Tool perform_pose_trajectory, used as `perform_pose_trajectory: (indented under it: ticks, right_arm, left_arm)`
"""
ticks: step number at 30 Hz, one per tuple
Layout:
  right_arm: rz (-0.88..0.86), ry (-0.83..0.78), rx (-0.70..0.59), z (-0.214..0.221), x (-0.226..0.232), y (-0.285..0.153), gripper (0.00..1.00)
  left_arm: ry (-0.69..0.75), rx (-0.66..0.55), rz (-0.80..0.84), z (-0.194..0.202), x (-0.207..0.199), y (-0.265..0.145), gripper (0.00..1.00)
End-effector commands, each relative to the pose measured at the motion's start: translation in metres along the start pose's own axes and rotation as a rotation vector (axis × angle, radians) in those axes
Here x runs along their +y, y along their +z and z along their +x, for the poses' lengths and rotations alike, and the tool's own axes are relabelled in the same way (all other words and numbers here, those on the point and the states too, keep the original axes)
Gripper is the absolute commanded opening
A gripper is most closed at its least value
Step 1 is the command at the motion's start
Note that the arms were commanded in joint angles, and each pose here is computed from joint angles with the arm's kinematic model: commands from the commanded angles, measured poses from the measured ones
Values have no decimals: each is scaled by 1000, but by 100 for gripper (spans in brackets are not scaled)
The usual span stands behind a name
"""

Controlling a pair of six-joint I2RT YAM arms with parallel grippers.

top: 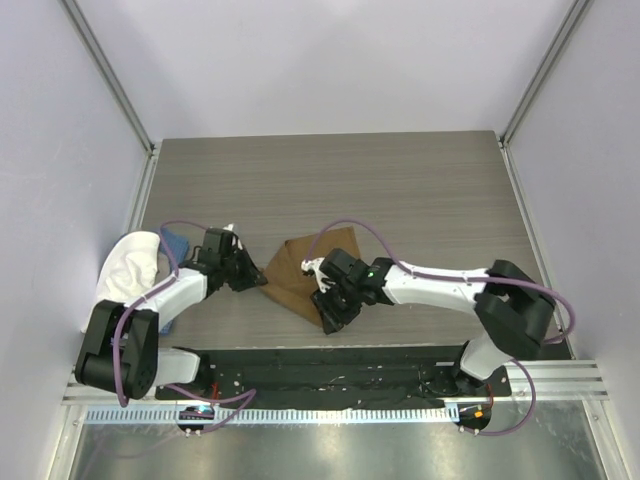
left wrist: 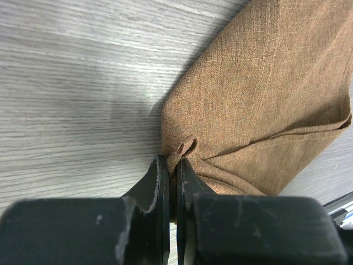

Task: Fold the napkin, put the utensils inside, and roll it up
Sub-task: Roll the napkin with the utensil

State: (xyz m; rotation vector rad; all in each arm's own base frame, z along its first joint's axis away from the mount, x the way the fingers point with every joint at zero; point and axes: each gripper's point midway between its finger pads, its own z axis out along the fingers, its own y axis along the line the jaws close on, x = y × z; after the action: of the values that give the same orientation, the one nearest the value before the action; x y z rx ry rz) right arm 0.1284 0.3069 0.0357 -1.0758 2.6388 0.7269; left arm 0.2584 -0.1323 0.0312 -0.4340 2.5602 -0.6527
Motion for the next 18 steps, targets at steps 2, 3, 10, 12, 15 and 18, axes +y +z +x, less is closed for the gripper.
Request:
perform_pose_trajectory:
  ticks: [2,3,10,12,15,18]
  right_arm:
    - [69,-186,-321,-77,45,-60,52]
    - [135,-200,-391,-92,43,-64,54]
    - [505,-354,-594,-142,46,-39,64]
    - [569,-401,-604,-142,52,-20,64]
    - [595,-450,-628,-145,60,-7,64]
    - [628,-486,-632,-143,58,5,64]
  left_arm:
    - [10,25,-43,-3,1,-3,0]
    - [10,26,-45,-3,1,-3,0]
    - [7,70,-56,-4,-4,-3,0]
    - [3,92,-56,-2,-4,-1,0]
    - [4,96,-53,-4,-6,-1,0]
    - [5,100,-52,-4,-7,-2,0]
